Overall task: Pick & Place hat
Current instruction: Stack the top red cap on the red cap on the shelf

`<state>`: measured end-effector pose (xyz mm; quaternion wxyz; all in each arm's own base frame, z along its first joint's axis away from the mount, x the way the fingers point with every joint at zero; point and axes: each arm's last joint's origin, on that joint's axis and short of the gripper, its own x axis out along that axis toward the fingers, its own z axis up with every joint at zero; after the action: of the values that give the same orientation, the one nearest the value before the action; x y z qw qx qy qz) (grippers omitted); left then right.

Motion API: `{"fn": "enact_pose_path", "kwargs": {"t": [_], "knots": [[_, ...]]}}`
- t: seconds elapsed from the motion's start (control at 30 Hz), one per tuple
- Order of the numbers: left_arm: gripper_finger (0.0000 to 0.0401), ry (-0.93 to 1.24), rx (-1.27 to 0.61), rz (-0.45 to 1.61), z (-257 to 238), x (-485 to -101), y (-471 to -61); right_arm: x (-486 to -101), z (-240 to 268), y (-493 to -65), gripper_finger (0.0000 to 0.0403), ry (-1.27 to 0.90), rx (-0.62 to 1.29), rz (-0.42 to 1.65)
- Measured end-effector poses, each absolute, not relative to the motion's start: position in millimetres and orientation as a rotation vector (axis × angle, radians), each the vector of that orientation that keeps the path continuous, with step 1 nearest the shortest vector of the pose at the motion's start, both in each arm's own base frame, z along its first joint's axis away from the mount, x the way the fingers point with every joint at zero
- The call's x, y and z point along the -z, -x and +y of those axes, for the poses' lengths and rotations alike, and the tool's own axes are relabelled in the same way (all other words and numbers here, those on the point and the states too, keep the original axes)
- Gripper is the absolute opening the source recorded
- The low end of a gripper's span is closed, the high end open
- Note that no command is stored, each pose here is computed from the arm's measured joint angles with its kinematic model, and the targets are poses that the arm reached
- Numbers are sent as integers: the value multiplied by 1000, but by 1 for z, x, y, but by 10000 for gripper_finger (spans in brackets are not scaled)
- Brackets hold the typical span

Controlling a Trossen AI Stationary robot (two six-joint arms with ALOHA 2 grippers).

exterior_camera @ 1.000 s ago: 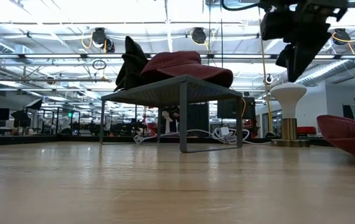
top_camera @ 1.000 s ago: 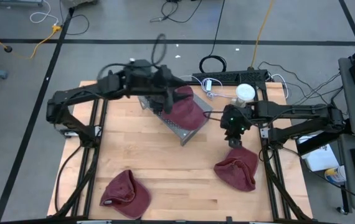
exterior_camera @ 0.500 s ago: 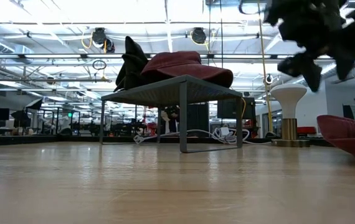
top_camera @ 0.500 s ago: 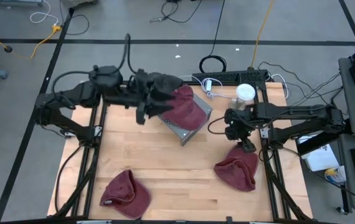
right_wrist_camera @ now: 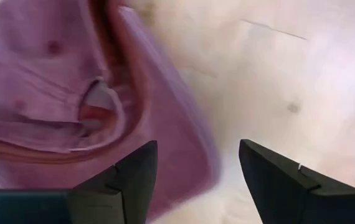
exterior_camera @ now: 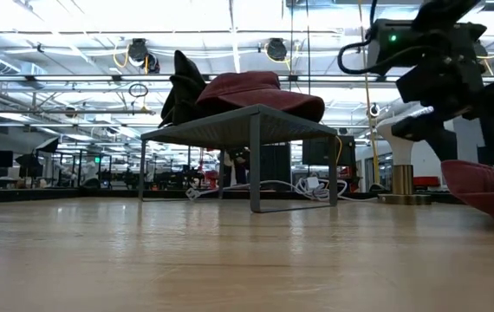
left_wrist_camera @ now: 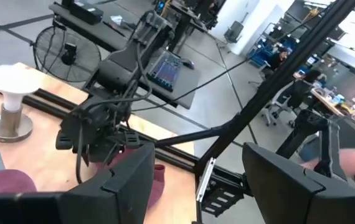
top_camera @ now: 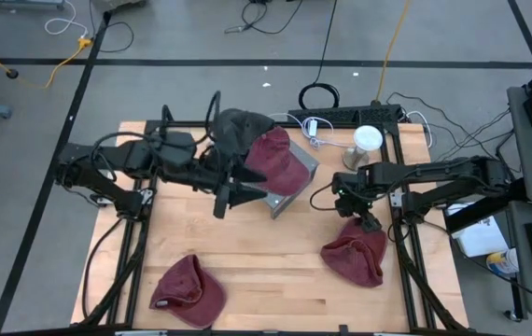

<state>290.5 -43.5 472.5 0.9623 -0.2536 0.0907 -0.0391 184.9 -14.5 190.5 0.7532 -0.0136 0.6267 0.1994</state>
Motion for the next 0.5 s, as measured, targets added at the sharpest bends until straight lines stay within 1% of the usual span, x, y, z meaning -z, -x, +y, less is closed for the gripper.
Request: {"fn": "enact_pose_path", "kwargs": {"t": [0.2,0.4,0.5], "knots": [[248,512,90,219,-50,-466,-296,-179,-15,-196,222,24,-467,1371],[248,510,87,234,-51,-465,-295,-167,-13,-204,221,-71,-557,1367],[248,522,85,238,-51,-465,-295,-162,-12,-206,211,-83,-575,1390]]}}
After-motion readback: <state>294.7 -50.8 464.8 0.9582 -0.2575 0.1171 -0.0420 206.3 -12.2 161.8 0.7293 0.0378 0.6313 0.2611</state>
